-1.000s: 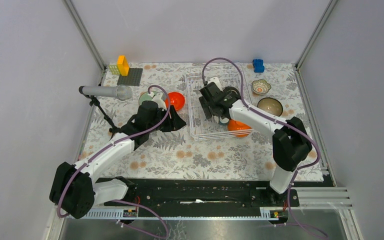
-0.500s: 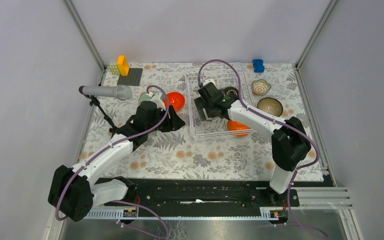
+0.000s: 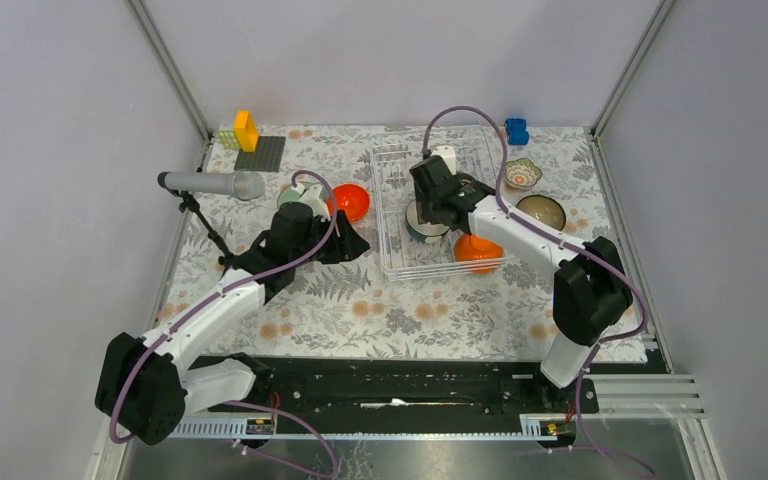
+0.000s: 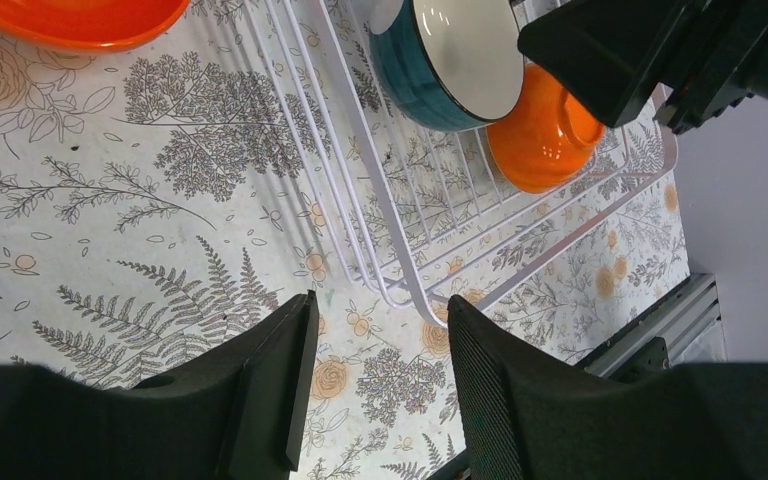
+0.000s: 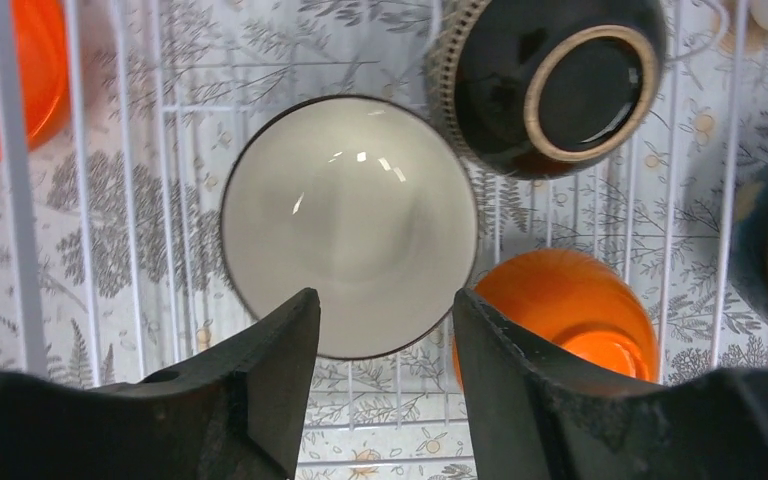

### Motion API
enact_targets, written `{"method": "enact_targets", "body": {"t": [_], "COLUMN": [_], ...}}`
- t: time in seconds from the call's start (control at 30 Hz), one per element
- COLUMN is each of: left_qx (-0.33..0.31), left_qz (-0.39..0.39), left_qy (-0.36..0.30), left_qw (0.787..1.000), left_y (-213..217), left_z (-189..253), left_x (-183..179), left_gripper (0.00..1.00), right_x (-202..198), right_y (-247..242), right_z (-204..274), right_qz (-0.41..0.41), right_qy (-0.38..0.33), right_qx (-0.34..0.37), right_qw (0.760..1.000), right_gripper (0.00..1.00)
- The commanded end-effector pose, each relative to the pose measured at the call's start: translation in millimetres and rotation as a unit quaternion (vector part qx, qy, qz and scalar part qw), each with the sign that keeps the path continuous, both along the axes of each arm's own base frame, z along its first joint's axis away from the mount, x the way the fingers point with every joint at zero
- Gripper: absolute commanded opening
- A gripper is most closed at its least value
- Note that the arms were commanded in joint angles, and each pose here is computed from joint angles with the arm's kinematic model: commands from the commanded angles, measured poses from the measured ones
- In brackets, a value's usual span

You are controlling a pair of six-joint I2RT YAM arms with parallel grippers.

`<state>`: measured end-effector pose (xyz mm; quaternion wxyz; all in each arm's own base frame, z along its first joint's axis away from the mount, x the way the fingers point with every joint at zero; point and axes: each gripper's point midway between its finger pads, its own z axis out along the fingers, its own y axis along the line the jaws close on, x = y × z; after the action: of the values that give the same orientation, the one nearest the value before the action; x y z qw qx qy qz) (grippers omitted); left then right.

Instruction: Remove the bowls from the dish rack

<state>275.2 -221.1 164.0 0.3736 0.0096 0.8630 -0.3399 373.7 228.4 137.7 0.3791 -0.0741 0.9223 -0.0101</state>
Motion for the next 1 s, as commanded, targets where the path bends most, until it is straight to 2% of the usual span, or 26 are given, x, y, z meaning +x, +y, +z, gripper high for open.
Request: {"method": "enact_targets", "body": {"t": [0.0, 0.3, 0.8, 0.97], "left_qx": [-0.010, -0.008, -0.002, -0.004], "left_qz": [0.006, 0.010, 0.010, 0.009], "left_qy": [-0.035, -0.036, -0.034, -0.029], "left_qw": [0.999, 0.999, 0.999, 1.000], "left_y": [0.7, 2.3, 4.5, 4.2], "left_z": [20.7, 20.4, 17.1, 13.0], "left_x": [4.7, 5.0, 3.0, 1.3], "left_gripper": [0.56, 0.56, 0.56, 0.56], "right_x": [14.0, 16.8, 11.1, 11.5], "right_y": [-21.2, -24.9, -31.0, -29.3], "right_z": [11.4, -21.8, -57.8, -59.1], "right_qz": [-0.071, -0.083, -0.093, -0.088], "right_qy": [-0.017, 0.036, 0.067, 0.068], "right_qx": [0.057, 0.116, 0.089, 0.090], "right_qw": [0.996, 0.989, 0.989, 0.990], "right_gripper": [0.58, 0.54, 0.49, 0.38]}}
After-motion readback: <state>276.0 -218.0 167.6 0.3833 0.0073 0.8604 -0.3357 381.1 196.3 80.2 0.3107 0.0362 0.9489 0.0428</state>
